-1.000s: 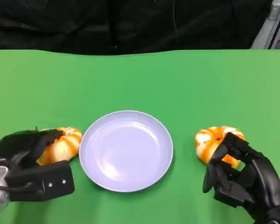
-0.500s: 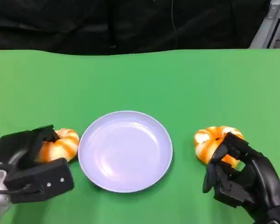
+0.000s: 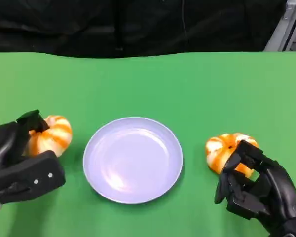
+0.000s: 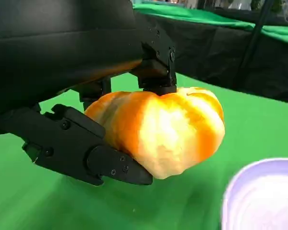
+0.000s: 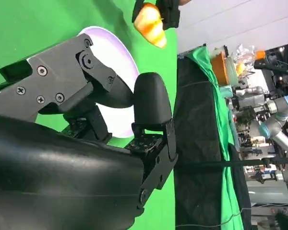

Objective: Grasp the bread from the table and place it into the plate.

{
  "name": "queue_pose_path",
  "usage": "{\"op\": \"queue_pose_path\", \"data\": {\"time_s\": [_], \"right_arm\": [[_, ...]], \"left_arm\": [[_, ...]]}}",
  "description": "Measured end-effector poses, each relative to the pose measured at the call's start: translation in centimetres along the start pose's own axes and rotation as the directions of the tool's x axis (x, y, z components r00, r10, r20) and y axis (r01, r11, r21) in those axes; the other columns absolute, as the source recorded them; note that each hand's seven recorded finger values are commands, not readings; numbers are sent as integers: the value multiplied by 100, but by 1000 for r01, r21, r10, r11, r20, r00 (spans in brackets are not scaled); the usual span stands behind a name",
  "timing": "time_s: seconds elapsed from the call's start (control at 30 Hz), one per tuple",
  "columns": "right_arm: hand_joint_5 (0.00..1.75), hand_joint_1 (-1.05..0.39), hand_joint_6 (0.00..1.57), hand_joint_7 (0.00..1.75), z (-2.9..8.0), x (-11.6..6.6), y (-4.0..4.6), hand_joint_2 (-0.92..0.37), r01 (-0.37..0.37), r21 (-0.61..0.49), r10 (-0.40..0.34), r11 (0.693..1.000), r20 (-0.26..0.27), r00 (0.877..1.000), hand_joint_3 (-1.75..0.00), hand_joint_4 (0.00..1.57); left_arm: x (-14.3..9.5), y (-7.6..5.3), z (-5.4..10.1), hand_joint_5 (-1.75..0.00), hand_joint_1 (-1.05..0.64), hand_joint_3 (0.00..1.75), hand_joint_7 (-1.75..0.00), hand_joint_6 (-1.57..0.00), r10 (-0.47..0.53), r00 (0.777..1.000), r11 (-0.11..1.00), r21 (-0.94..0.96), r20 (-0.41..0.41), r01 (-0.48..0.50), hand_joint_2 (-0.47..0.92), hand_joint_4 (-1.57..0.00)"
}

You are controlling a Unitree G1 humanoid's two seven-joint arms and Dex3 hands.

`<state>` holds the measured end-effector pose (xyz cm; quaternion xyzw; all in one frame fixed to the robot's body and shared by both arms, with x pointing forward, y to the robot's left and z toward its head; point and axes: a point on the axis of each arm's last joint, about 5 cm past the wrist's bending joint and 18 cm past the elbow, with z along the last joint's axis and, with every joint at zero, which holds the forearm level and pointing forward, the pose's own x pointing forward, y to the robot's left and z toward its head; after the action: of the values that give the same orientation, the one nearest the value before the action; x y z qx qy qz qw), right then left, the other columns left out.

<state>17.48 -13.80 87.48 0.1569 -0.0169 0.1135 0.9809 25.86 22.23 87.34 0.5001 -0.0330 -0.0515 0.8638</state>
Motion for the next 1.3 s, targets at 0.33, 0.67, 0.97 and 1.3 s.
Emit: {"op": "queue_pose_path", "data": {"time_s": [0.33,0.67,0.97,1.3], "right_arm": [[175,-9,61,174,1,4,3,-61,-2,0,2,1000,0,1000,-113,83],[175,-8,62,174,3,9,21,-62,-2,2,2,1000,-1,1000,-113,83],[175,-8,62,174,2,10,25,-62,-3,3,3,1000,-1,1000,-113,83],[175,-9,61,174,14,10,39,-61,-6,1,6,1000,5,1000,-113,83]], "left_arm": [[47,62,492,-169,3,29,-138,-74,-76,963,997,4,260,78,92,-65],[36,-100,550,-169,0,32,-138,-74,-139,941,990,19,310,140,92,-65],[39,-99,549,-169,0,32,-137,-75,-139,939,990,19,314,141,92,-65],[97,-279,687,-174,-6,40,-149,-66,-192,915,981,36,356,191,92,-60]]}}
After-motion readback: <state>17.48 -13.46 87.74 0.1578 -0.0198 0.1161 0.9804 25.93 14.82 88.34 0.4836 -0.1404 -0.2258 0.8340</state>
